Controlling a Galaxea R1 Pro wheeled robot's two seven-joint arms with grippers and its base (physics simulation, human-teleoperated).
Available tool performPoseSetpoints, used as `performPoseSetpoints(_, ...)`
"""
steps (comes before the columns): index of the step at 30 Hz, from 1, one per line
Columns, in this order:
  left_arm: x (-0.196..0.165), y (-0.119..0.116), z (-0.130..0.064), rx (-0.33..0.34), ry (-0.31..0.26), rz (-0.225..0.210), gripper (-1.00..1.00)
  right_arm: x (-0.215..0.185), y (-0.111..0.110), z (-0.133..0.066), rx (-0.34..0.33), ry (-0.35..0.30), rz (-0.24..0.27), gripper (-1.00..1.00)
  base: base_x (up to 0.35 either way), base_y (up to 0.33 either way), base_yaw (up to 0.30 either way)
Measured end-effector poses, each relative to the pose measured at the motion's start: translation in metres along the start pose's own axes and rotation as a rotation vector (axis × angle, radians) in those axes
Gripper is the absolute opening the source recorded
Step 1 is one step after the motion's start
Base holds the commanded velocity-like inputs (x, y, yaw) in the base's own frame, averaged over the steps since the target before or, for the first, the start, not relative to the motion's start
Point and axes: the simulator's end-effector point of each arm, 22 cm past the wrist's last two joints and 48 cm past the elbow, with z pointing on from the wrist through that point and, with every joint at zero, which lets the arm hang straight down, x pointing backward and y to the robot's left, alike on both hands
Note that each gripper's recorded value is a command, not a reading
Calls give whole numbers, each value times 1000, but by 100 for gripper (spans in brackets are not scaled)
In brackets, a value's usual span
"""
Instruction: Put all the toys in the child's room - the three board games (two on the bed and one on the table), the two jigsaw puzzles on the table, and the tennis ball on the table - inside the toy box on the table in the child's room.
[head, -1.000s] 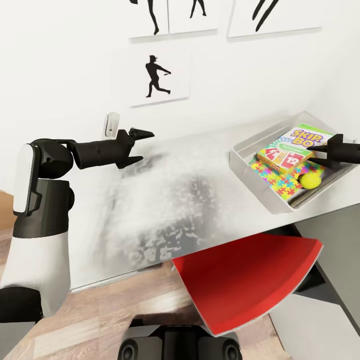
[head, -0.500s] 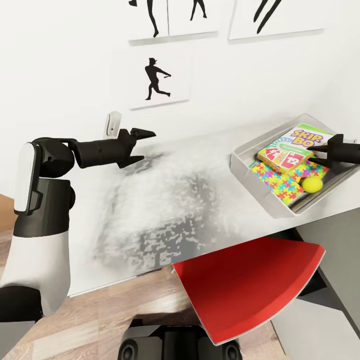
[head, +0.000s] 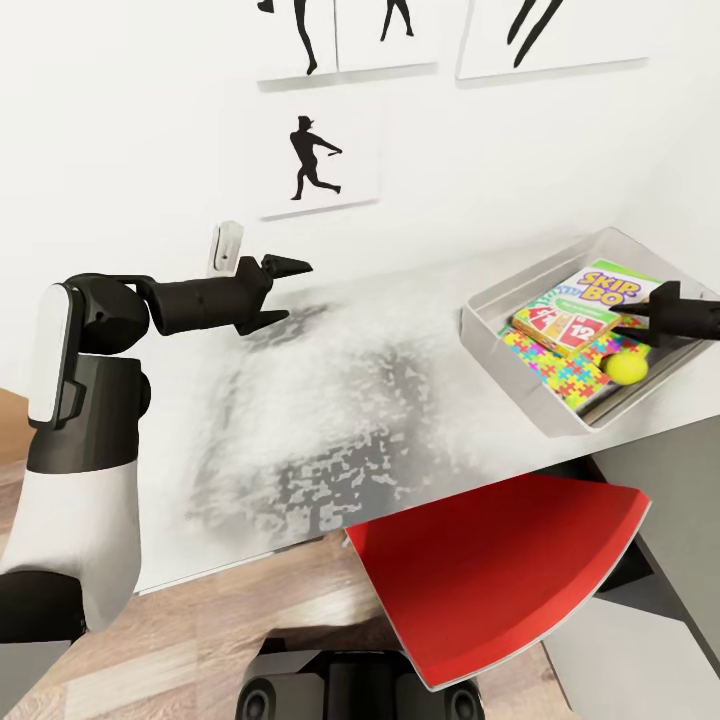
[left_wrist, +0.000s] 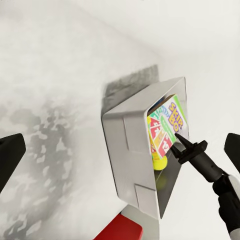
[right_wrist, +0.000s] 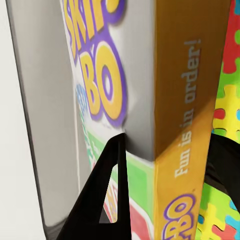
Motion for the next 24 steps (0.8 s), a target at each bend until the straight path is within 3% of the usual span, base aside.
performPoseSetpoints(10,0,0,0,0,0,1,100,1,-3,0,-9,0,14,-100,0,0,0)
performPoseSetpoints(11,0,-1,0,1,0,1,100,2,-3,0,-10,0,16,100,0,0,0)
performPoseSetpoints(12,0,0,0,1,1,1,100,3,-11,1,21,6,0,100,0,0,0)
performPoseSetpoints(24,0,-2,0,1,2,4,100,4,-12,1,21,6,0,100,0,0,0)
